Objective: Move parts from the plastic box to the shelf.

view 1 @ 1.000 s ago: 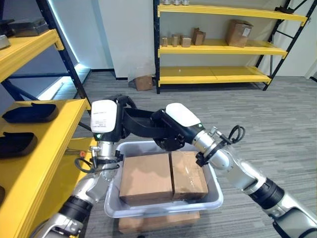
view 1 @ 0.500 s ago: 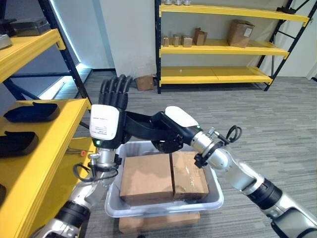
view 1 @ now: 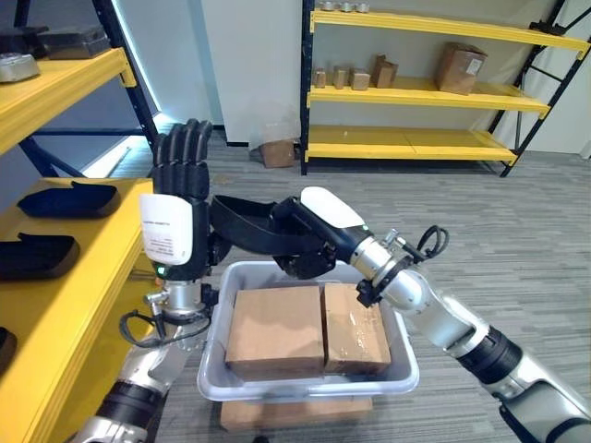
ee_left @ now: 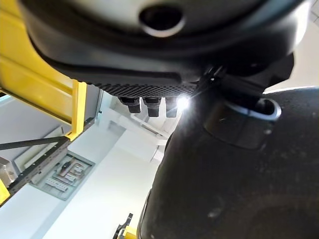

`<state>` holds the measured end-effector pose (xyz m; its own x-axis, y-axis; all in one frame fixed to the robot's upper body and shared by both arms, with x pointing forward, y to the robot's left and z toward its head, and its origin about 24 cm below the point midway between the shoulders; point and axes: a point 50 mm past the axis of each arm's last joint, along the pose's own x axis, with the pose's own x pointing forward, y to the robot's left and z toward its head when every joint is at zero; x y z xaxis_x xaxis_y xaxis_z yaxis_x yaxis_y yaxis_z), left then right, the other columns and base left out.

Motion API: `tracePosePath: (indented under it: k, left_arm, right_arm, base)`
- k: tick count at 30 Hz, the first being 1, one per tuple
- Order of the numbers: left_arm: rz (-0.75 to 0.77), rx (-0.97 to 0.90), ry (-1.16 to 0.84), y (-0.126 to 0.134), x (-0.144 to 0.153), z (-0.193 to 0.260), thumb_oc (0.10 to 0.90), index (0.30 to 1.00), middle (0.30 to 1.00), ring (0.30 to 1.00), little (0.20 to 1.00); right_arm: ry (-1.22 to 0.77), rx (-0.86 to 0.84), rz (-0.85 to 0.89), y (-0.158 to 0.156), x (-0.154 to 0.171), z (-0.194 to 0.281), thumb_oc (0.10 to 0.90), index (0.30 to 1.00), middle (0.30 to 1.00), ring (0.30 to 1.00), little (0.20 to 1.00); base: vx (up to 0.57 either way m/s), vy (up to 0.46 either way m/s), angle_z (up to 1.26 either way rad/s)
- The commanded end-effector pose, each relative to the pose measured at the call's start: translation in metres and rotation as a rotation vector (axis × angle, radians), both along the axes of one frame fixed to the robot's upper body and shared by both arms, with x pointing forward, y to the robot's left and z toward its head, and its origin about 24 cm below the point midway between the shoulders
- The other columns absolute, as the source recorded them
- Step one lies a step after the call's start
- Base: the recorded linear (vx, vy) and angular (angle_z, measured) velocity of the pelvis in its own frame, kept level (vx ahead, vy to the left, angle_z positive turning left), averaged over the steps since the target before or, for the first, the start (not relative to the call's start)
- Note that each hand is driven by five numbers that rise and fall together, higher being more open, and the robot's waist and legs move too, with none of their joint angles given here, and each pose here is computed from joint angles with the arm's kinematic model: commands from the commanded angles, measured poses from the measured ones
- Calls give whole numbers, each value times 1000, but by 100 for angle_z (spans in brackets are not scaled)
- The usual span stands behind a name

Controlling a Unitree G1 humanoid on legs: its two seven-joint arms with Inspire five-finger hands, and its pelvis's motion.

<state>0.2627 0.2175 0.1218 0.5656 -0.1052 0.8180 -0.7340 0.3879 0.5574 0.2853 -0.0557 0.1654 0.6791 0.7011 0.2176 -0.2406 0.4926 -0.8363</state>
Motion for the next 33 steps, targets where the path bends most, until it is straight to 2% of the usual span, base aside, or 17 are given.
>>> tracePosePath:
  k: [1,3,7,15,20,33]
  left_arm:
    - [-392,41,-325,-64,-5,75,900,1000,1000,1000,1000]
    - [-356,113,-284,-64,-3,78,900,1000,1000,1000,1000]
    - [-358,106,-205,-63,1,84,900,1000,1000,1000,1000]
    - [-438,131,-109,-73,-6,78,900,1000,1000,1000,1000]
    - [-512,163,-4,-88,-3,71,900,1000,1000,1000,1000]
    - [-656,212,10,-105,-2,38,900,1000,1000,1000,1000]
  right_arm:
    - [-200,90,139,27,-10,55,400,300,300,300,300]
    - [-200,87,155,23,-11,52,400,300,300,300,300]
    - [-204,97,174,18,-13,53,400,300,300,300,300]
    - [-228,103,174,21,-18,60,400,300,300,300,300]
    - [-233,107,208,27,-18,62,400,300,300,300,300]
    - [-256,116,229,31,-17,63,400,300,300,300,300]
  base:
    - [0,0,0]
    - [-6,6,-2]
    - [-16,7,-2]
    - [-4,1,0]
    - [1,0,1]
    - [-1,1,0]
